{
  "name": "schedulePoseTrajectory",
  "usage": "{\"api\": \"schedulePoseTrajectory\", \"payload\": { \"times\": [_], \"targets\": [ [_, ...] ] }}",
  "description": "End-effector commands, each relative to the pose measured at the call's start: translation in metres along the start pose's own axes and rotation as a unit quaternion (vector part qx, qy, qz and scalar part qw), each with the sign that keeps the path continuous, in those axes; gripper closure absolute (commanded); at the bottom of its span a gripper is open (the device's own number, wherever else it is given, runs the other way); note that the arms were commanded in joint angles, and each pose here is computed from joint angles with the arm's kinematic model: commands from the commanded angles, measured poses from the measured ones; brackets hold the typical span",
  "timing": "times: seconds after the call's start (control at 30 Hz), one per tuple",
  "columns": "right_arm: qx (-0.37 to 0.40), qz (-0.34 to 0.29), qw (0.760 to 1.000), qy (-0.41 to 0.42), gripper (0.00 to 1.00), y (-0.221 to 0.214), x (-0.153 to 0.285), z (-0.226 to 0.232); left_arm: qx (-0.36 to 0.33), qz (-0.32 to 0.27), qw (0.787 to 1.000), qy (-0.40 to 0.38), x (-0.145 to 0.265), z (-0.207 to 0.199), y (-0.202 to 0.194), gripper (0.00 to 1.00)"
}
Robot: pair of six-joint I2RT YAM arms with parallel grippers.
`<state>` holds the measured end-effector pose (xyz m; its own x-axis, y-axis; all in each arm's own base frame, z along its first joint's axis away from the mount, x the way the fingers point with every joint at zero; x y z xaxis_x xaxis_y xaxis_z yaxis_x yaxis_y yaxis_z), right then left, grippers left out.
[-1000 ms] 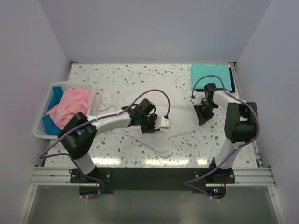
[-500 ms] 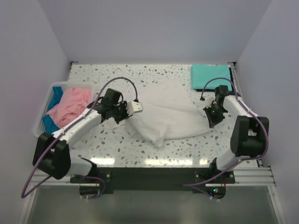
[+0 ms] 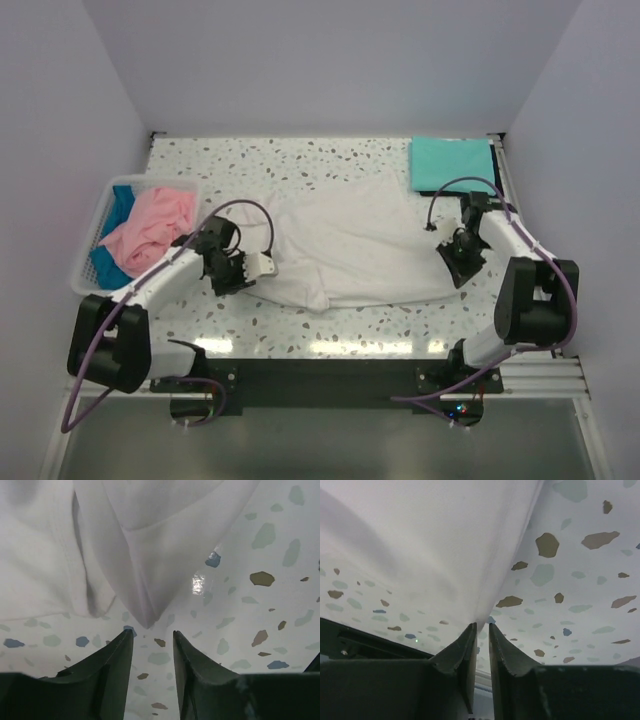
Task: Fold and stack the t-shirts
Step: Flatten the tshirt out
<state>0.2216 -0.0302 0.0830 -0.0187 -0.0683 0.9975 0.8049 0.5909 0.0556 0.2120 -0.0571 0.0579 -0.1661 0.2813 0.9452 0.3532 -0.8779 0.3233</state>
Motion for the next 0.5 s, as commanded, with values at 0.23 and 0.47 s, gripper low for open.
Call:
{"api": "schedulePoseTrajectory", "payload": {
  "times": [0.23,0.47],
  "targets": [
    [0.071,-0.063,0.995,0.007,0.32,0.007,0.053,0.011,0.009,-0.179,0.981,-0.076,0.055,0.003,0.149,0.47],
    [0.109,-0.043,0.992,0.043,0.54,-0.001,0.051,0.018,0.051,-0.14,0.98,-0.129,0.006,0.006,0.188,0.49]
  ]
}}
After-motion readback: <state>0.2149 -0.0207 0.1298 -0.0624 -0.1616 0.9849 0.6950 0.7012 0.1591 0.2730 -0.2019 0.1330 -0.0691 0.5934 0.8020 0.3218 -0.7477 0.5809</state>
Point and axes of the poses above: each gripper's point midway between its finger pads, its own x axis back along the fingers, its own z axis along the line the jaws close on, y = z × x, the point moved 3 cm from there along x, back along the fingers, and after that the axes turned 8 degrees about x, right-handed, at the moved point
